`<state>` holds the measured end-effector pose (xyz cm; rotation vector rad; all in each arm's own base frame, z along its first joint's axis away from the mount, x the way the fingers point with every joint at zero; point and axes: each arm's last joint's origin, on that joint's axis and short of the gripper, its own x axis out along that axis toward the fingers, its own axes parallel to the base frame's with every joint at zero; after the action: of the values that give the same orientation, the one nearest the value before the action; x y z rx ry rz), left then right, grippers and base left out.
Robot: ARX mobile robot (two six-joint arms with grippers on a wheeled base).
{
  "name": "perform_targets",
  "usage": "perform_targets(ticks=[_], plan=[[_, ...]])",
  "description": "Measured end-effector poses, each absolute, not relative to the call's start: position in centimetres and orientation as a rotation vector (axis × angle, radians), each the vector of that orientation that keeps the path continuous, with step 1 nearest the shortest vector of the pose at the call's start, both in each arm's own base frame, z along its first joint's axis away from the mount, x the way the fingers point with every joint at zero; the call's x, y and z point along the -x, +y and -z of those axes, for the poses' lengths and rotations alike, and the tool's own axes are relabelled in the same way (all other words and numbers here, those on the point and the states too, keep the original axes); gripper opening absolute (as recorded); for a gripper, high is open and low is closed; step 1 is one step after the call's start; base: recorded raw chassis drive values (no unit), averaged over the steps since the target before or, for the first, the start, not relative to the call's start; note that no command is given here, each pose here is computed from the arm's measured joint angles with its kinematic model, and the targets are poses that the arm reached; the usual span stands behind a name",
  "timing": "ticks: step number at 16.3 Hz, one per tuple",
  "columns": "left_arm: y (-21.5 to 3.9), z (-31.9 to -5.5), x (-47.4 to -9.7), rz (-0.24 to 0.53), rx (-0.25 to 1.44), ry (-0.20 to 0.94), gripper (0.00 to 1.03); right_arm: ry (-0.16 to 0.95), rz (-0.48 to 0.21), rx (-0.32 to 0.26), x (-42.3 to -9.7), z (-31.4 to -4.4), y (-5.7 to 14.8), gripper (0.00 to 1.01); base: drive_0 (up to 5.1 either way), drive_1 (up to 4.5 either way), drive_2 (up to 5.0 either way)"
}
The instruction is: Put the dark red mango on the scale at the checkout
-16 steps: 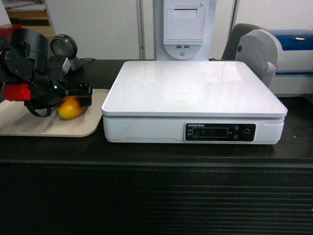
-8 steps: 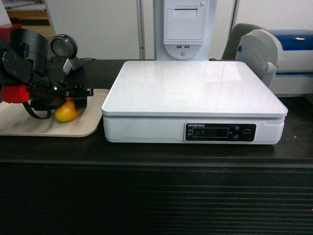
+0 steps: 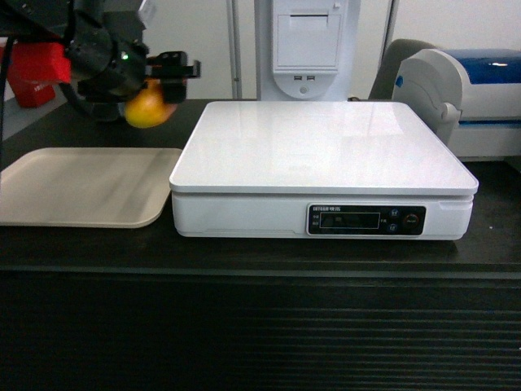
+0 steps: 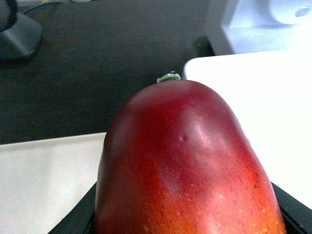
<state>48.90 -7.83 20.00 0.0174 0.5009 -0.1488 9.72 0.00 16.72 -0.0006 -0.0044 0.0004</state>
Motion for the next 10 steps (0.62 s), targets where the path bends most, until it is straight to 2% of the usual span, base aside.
perform_targets(ticks=[3, 5, 10], plan=[[-12.7, -20.5, -47.7, 0.232, -0.042, 0.491, 0.64, -0.004, 0.0, 0.001, -9.7, -16.7, 0.0, 0.98, 0.0, 0.0, 0.0], [-17.1, -20.7, -46.3, 0.312, -0.061, 0.481, 0.64, -0.004, 0.0, 0.001, -9.7, -16.7, 0.0, 0.98, 0.0, 0.0, 0.0], [-22.4, -21.1, -44.5, 0.399, -0.078, 0.489, 0.64, -0.004, 0.0, 0.001, -9.7, -16.7, 0.0, 0.98, 0.0, 0.0, 0.0]])
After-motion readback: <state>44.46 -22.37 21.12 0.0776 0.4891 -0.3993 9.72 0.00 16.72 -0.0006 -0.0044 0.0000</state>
